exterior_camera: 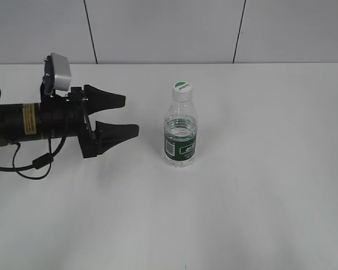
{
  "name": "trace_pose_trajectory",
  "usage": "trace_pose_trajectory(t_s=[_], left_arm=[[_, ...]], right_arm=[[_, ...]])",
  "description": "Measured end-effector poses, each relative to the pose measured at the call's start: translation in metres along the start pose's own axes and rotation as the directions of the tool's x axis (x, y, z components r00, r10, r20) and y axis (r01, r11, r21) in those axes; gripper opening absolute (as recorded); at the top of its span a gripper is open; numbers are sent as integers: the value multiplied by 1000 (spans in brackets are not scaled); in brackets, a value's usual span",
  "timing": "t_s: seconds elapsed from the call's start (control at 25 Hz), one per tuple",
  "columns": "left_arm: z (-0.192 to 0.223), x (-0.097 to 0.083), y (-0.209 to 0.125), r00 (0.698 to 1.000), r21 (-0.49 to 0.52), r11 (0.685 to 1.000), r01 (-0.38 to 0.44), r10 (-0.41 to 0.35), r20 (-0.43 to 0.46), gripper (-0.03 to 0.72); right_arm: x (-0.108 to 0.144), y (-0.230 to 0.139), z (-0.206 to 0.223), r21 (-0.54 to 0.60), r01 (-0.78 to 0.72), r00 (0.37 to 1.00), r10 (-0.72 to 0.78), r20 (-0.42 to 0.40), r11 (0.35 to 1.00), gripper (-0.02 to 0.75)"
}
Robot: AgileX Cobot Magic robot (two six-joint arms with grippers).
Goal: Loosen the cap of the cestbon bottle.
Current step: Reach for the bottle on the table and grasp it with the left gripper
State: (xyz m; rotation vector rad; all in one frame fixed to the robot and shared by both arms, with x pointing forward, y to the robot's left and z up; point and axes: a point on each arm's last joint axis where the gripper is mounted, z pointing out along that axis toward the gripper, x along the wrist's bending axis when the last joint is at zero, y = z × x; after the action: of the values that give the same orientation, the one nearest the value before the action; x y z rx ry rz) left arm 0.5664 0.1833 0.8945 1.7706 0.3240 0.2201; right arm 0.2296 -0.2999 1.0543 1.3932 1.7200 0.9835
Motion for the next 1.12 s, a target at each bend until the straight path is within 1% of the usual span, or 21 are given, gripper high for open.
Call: trace_pose_trajectory(t_s=[0.16, 0.36, 0.64, 0.76, 0.92, 1.12], left_arm=[[18, -4, -5, 999, 28, 1000, -6, 5, 46, 591], [40, -5, -14, 996, 58, 998, -22, 17, 85, 591], [66, -1, -13, 990, 40, 997, -67, 62, 130, 591], [77, -2, -13, 986, 43, 995, -86, 79, 146, 591], [89, -6, -17, 985, 77, 992, -98, 85, 151, 591], [95, -6, -25, 992, 86, 995, -53, 42, 115, 591]], right_arm=[[0, 0, 0, 0, 0, 1000, 0, 0, 1000, 569], [0, 0, 0, 0, 0, 1000, 0, 0, 1000, 569], [0, 0, 0, 0, 1, 1000, -1, 0, 1000, 569], [0, 0, 0, 0, 0, 1000, 0, 0, 1000, 569], [0, 0, 0, 0, 0, 1000, 0, 0, 1000, 569], [0, 0, 0, 0, 0, 1000, 0, 0, 1000, 569]])
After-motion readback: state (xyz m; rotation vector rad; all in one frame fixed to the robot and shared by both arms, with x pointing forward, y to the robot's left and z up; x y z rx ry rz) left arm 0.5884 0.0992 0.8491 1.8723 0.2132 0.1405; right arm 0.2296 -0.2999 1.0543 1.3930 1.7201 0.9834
